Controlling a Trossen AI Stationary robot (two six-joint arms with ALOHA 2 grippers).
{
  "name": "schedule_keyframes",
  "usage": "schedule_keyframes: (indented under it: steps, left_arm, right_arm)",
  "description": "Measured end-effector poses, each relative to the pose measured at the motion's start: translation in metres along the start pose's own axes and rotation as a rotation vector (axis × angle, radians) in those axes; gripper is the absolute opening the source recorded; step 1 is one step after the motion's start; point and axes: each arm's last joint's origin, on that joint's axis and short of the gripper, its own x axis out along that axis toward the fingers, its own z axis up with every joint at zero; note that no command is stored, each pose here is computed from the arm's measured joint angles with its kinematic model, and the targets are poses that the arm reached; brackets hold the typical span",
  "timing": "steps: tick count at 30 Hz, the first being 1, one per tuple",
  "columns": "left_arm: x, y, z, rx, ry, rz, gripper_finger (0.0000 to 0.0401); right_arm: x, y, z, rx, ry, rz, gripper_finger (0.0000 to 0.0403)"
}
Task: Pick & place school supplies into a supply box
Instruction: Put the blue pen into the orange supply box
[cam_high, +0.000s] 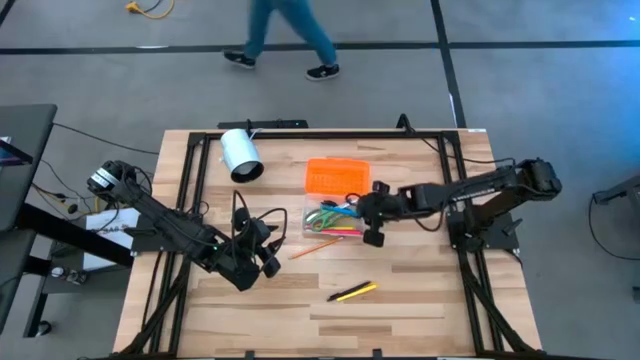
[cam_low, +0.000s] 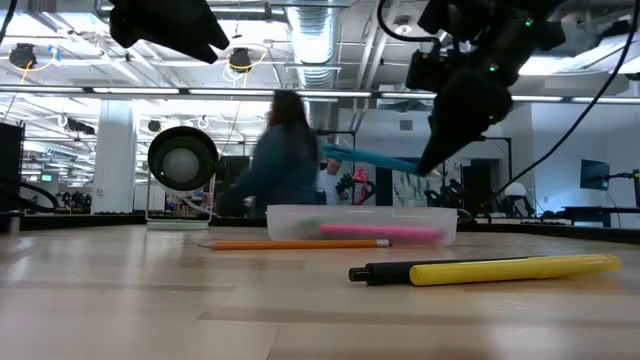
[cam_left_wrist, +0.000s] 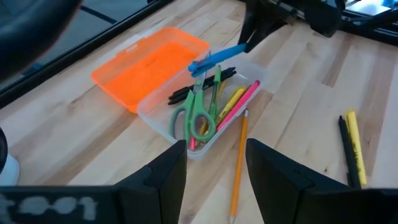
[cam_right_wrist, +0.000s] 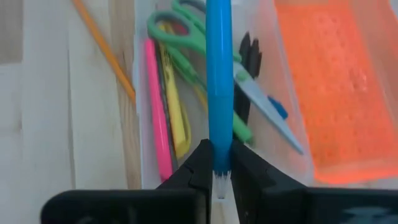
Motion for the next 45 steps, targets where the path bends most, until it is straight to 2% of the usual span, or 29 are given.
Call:
schedule_keyframes:
  steps: [9, 23, 27, 36, 45]
  left_arm:
    - [0.000, 0.000, 0.000, -0.013, -0.004, 0.003, 0.0153]
    - [0.000, 0.001, 0.001, -0.015, -0.036, 0.028, 0.0153]
    - [0.000, 0.001, 0.001, -0.016, -0.036, 0.028, 0.0153]
    - [0.000, 0.001, 0.001, -0.021, -0.035, 0.024, 0.0153]
    - [0.000, 0.001, 0.001, -0.018, -0.027, 0.020, 0.0153]
  right_arm:
    - [0.001, -0.005, 0.009, -0.025, -0.080, 0.020, 0.0024]
    - [0.008, -0.013, 0.013, -0.012, -0.107, 0.000, 0.0030]
    - [0.025, -0.014, 0.011, 0.024, -0.058, 0.042, 0.0031]
    - [0.043, -0.002, 0.012, -0.017, 0.008, 0.052, 0.0038]
    - [0.046, -0.001, 0.009, -0.013, 0.049, 0.051, 0.0053]
